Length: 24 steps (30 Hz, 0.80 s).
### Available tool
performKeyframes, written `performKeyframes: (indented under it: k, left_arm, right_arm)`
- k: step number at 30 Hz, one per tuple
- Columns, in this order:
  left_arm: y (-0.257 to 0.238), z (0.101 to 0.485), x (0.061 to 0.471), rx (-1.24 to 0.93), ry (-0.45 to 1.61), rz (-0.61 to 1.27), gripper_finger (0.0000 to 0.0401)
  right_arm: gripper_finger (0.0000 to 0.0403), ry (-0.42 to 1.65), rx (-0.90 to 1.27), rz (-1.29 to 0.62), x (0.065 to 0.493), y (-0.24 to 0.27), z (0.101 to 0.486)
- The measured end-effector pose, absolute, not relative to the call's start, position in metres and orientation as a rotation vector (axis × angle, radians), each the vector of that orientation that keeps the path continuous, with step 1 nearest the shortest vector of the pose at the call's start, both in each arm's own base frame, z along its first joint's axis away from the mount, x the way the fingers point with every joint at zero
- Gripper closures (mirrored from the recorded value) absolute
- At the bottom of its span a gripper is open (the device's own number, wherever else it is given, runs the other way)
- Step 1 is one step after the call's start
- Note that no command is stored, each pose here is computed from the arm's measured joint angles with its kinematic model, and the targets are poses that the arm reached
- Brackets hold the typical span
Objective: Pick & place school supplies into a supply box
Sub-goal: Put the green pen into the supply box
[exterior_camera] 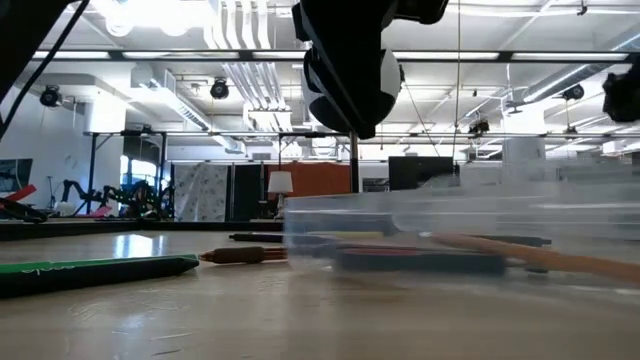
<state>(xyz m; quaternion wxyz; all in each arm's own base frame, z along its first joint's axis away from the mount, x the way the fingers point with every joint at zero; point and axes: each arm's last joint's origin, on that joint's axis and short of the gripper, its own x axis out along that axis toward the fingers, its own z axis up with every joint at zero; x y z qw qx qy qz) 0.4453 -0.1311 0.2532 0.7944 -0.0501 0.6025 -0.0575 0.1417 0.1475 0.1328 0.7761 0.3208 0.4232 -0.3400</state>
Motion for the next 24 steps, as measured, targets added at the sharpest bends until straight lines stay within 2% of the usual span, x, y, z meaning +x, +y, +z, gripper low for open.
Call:
performKeyframes:
  k: [5,18,24]
  left_arm:
    - [-0.132,0.255,0.443,-0.104,1.307,-0.124,0.0288]
    - [-0.153,0.240,0.429,-0.081,1.378,-0.132,0.0288]
    - [-0.165,0.240,0.417,-0.086,1.389,-0.099,0.0288]
  right_arm:
    - [0.0394,0.928,0.672,-0.688,0.155,0.163,0.130]
    - [0.0394,0.858,0.651,-0.918,0.140,0.148,0.140]
    - [0.0394,0.818,0.593,-0.935,0.134,0.145,0.144]
